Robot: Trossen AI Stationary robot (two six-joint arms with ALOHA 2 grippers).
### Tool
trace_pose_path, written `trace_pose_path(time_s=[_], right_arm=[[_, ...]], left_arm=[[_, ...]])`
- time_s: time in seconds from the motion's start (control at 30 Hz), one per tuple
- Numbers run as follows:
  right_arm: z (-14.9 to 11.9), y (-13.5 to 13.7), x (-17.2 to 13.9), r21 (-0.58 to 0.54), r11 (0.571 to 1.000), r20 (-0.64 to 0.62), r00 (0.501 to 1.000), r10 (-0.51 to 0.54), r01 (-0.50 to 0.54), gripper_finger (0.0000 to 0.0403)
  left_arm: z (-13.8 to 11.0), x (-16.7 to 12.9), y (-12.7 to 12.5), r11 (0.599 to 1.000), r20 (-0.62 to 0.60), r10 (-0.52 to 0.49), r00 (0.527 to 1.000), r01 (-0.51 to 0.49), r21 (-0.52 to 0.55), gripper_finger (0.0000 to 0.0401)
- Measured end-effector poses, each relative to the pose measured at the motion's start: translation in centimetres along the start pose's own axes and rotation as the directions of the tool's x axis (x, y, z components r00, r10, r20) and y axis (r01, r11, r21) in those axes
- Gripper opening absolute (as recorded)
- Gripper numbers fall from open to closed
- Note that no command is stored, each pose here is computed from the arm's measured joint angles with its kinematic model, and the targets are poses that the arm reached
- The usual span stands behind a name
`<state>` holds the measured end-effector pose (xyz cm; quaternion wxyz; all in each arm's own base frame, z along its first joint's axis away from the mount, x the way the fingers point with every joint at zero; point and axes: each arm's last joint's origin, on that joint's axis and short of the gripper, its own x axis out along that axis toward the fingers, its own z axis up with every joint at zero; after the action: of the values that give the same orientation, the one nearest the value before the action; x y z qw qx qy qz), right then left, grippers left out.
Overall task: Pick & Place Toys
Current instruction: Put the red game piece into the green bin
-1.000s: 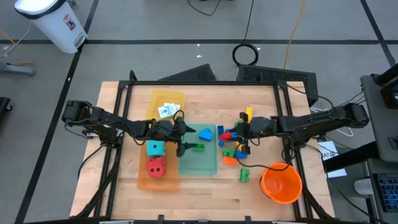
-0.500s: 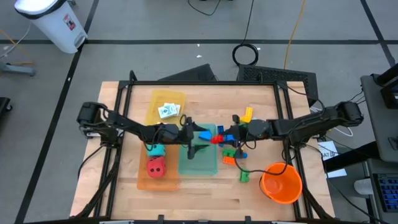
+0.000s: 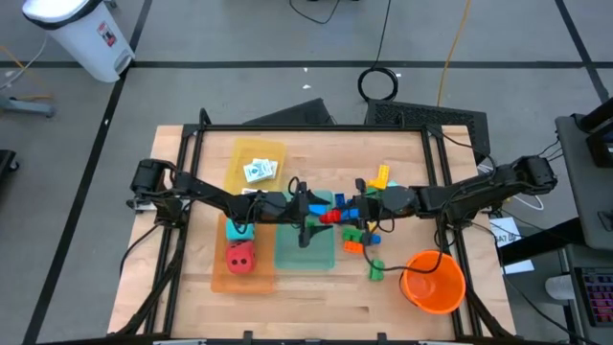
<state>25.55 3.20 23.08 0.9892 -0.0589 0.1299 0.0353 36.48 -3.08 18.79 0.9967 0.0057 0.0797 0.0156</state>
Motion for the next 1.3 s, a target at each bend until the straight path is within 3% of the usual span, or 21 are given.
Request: trace_pose_path(time_s=[0.23,0.33,0.63,0.87,1.0,1.17,1.3], right_arm=[[-0.1,0.0,0.3,-0.003,1.000,0.005,1.000,-0.001,0.001,0.0091],[-0.1,0.0,0.5,-0.003,1.000,0.014,1.000,-0.001,0.001,0.0091],[-0.3,0.0,0.6,-0.014,1.000,0.005,1.000,-0.005,0.005,0.0091],[-0.3,0.0,0.6,-0.015,1.000,0.001,1.000,-0.006,0.006,0.0094],[-0.1,0.0,0.3,-0.003,1.000,0.002,1.000,-0.009,0.009,0.0121],[0.1,0.0,-0.9,-0.005,1.000,-0.033,0.999,0.004,-0.004,0.0169],[0.6,-0.2,-2.0,-0.003,1.000,-0.036,0.999,-0.003,0.002,0.0195]], left_arm=[[0.1,0.0,0.0,1.000,0.007,0.008,1.000,-0.008,-0.003,0.0338],[0.1,0.0,0.0,1.000,0.004,0.008,1.000,-0.008,-0.004,0.0316],[0.0,0.0,-0.1,1.000,0.000,-0.023,1.000,0.023,-0.017,0.0140],[0.1,0.0,0.0,1.000,0.000,-0.022,1.000,0.022,-0.019,0.0136],[1.2,-0.9,0.2,0.999,-0.032,-0.024,0.999,0.023,-0.022,0.0136],[2.4,-3.2,0.2,1.000,-0.175,0.010,0.984,-0.014,-0.024,0.0136],[2.0,-5.1,0.0,0.993,-0.348,0.107,0.931,-0.119,-0.012,0.0136]])
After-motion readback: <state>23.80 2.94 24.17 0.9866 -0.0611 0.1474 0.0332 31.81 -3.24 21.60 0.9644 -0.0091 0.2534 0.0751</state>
